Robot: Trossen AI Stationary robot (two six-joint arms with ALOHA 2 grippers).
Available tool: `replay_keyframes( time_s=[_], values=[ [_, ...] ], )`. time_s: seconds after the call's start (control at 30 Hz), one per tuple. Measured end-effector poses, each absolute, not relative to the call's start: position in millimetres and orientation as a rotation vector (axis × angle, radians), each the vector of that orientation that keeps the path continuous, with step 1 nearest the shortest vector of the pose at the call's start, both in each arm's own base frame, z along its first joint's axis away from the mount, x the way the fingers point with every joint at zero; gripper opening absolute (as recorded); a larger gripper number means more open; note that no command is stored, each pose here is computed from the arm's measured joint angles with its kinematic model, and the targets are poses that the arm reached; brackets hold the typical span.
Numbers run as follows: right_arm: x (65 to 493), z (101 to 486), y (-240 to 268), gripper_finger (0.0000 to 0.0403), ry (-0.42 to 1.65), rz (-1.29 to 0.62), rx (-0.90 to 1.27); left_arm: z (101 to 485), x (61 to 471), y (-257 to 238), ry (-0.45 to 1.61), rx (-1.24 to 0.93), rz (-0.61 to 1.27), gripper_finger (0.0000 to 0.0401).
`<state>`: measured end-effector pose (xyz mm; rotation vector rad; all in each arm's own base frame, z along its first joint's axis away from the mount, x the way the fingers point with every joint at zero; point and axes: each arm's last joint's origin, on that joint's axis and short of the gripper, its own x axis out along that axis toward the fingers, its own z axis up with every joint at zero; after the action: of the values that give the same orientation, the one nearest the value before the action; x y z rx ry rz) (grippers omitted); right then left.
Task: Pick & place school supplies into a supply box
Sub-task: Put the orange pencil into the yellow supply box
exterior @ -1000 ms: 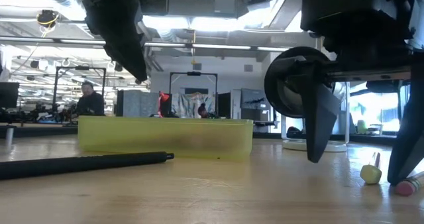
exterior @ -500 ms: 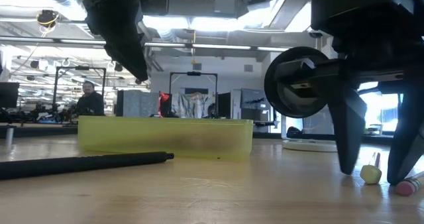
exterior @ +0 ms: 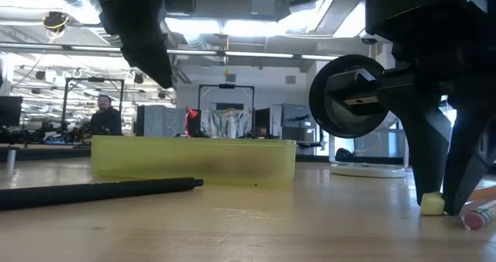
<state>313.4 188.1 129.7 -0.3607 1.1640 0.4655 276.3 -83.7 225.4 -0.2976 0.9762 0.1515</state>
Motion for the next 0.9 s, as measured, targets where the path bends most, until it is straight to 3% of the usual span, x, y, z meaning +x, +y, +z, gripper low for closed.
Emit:
replay_keyframes(
  time_s=[0.2,0.43,0.6,0.9],
  values=[
    [311,139,183,0.0032,1.183,0.416,-0.35,234,270,-87,0.952,-0.296,0.13,0.0147],
    [318,177,172,0.0029,1.141,0.342,-0.262,253,254,-94,0.879,-0.288,0.142,0.0147],
    [338,217,161,0.0034,1.029,0.246,-0.078,268,240,-103,0.808,-0.287,0.129,0.015],
    [381,266,127,0.0029,0.754,0.191,0.02,282,224,-111,0.739,-0.274,0.108,0.015]
  ],
)
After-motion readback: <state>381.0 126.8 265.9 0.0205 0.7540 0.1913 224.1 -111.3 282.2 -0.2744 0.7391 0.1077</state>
